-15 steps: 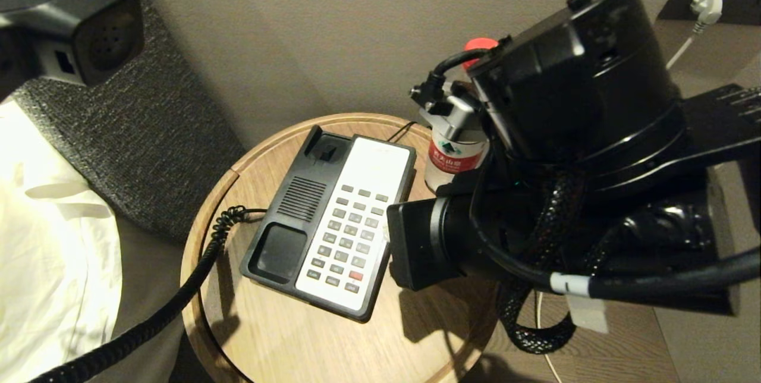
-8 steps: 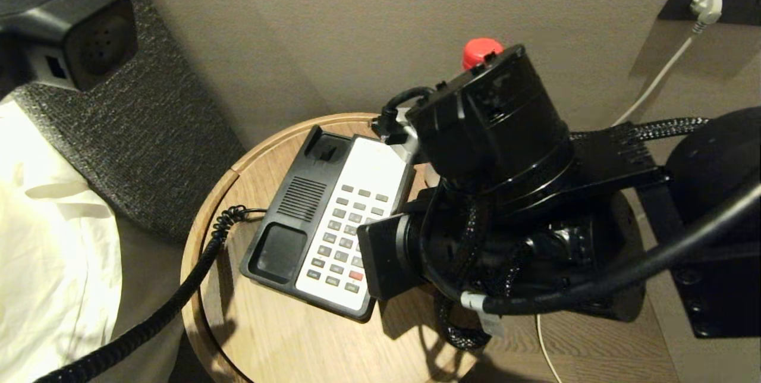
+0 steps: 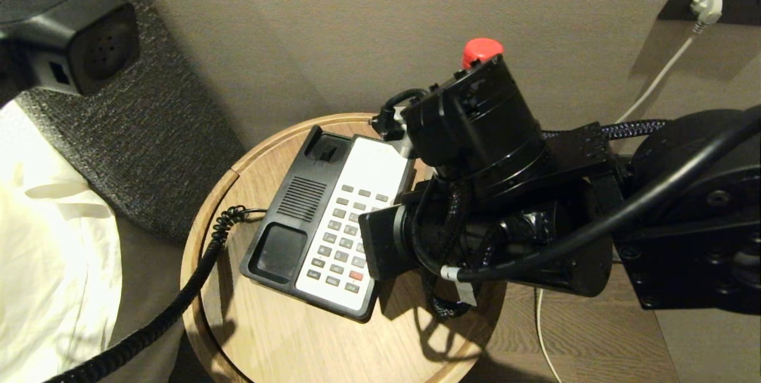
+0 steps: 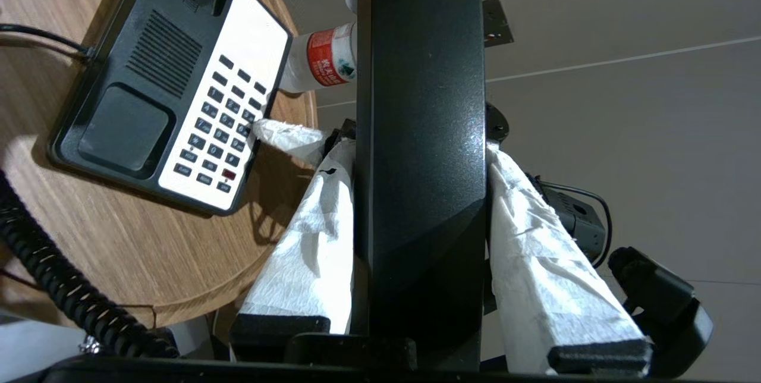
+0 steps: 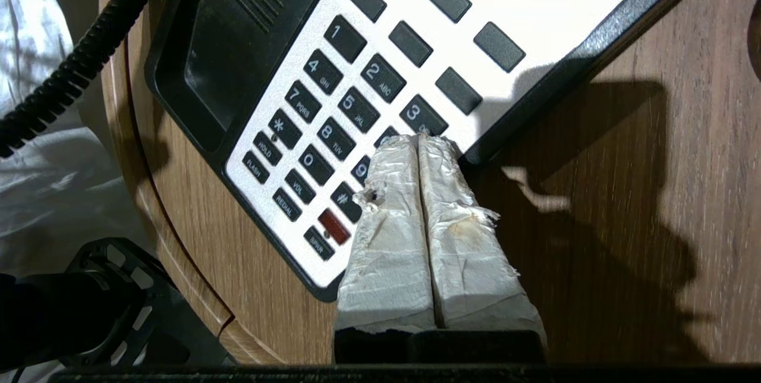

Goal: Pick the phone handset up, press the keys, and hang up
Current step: Dial the number

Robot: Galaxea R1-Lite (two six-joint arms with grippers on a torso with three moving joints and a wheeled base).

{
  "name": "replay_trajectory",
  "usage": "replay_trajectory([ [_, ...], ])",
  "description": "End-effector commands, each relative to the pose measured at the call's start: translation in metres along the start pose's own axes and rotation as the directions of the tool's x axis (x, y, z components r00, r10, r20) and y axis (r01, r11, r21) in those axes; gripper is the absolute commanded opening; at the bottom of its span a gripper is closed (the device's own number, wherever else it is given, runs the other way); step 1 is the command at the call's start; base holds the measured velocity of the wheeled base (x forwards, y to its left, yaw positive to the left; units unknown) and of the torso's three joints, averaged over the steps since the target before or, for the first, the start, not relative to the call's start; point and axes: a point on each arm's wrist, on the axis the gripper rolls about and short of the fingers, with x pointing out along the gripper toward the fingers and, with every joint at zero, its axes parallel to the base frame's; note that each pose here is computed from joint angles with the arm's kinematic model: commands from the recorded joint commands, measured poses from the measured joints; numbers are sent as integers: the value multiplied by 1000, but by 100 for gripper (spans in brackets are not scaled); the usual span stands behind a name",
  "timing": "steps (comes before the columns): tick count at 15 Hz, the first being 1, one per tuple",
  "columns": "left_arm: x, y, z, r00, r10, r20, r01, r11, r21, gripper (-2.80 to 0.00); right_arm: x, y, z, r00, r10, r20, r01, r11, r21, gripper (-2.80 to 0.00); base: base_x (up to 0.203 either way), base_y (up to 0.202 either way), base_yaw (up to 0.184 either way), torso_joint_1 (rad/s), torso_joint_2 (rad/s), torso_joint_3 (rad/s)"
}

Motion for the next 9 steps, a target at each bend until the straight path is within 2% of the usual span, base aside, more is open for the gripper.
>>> replay_trajectory([
  [1, 0, 1, -1, 1000, 3, -4, -3, 1000, -6, -280, 4, -2, 3, 1000, -8, 5, 8, 1000, 8, -280, 0, 0, 0, 0, 0, 0],
  [3, 1, 2, -1, 1000, 6, -6, -6, 1000, -7, -280, 8, -2, 8, 1000, -9, 24, 8, 1000, 18, -280, 0, 0, 0, 0, 0, 0],
  [9, 1, 2, -1, 1000, 6, -7, -6, 1000, -7, -280, 14, -7, 4, 1000, -29, 4, 29, 999, 14, -280, 0, 0, 0, 0, 0, 0],
])
